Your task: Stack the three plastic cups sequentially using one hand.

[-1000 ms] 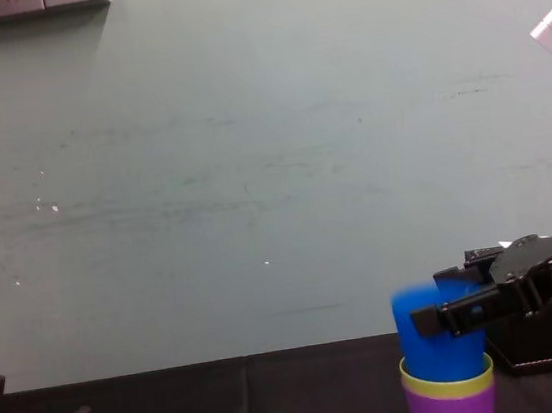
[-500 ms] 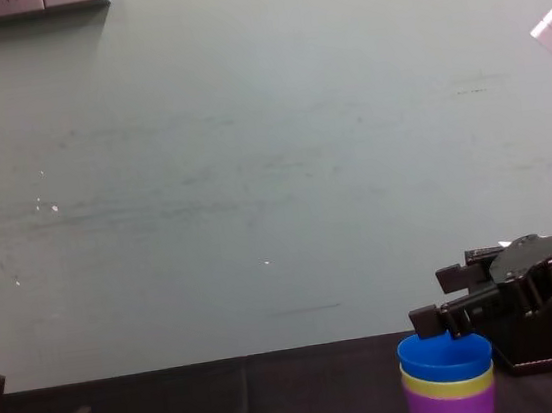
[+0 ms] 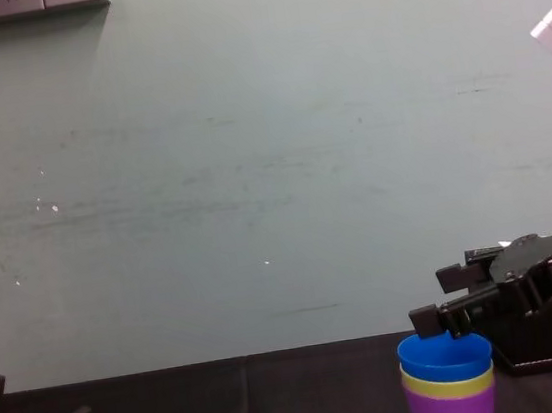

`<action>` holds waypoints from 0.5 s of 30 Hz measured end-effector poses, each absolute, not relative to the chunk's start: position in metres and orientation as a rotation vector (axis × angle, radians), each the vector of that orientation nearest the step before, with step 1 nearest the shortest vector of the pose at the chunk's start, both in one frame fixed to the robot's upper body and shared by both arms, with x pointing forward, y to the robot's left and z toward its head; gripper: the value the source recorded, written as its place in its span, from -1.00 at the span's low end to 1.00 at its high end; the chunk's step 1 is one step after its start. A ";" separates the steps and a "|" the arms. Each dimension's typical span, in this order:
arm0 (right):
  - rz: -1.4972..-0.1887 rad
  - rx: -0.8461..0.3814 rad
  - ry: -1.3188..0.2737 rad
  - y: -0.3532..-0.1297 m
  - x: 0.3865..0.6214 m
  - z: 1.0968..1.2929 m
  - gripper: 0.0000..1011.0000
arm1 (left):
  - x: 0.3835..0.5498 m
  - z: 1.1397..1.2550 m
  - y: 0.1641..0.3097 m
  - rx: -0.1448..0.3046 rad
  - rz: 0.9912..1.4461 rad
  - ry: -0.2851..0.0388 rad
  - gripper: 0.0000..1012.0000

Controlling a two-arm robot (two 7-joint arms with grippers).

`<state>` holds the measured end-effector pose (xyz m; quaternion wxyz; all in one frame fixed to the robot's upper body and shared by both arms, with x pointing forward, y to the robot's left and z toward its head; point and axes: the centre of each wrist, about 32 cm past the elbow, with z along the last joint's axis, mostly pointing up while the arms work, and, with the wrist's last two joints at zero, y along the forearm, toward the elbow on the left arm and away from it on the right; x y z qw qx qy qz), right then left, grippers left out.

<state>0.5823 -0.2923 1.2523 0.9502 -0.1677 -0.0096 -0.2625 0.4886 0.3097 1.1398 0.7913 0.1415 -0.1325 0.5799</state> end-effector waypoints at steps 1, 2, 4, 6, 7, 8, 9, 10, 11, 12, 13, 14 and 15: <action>-0.535 -0.341 -0.020 -0.292 0.582 1.253 0.99 | 0.489 1.140 0.310 0.304 1.248 -0.285 1.00; -0.536 -0.340 -0.021 -0.293 0.582 1.253 0.99 | 0.489 1.140 0.310 0.304 1.248 -0.285 1.00; -0.542 -0.336 -0.020 -0.295 0.580 1.254 0.99 | 0.489 1.140 0.310 0.304 1.248 -0.285 1.00; -0.556 -0.325 -0.018 -0.298 0.577 1.255 0.99 | 0.489 1.140 0.310 0.304 1.248 -0.285 1.00; -0.562 -0.321 -0.018 -0.300 0.576 1.256 0.99 | 0.489 1.140 0.310 0.304 1.248 -0.285 1.00; -0.568 -0.317 -0.018 -0.301 0.575 1.257 0.99 | 0.489 1.140 0.310 0.304 1.248 -0.285 1.00; -0.581 -0.310 -0.018 -0.304 0.573 1.258 0.99 | 0.489 1.140 0.310 0.304 1.248 -0.285 1.00; -0.589 -0.306 -0.019 -0.306 0.571 1.258 0.99 | 0.489 1.140 0.310 0.305 1.248 -0.285 1.00; -0.599 -0.302 -0.020 -0.308 0.570 1.259 0.99 | 0.489 1.140 0.310 0.305 1.248 -0.285 1.00; -0.619 -0.294 -0.024 -0.312 0.567 1.261 0.99 | 0.489 1.140 0.310 0.304 1.248 -0.285 1.00; -0.629 -0.290 -0.025 -0.314 0.566 1.261 0.99 | 0.489 1.140 0.310 0.304 1.248 -0.285 1.00; -0.640 -0.286 -0.026 -0.316 0.564 1.262 0.99 | 0.489 1.140 0.310 0.304 1.248 -0.285 1.00; -0.651 -0.283 -0.029 -0.318 0.563 1.262 0.99 | 0.489 1.140 0.310 0.304 1.248 -0.285 1.00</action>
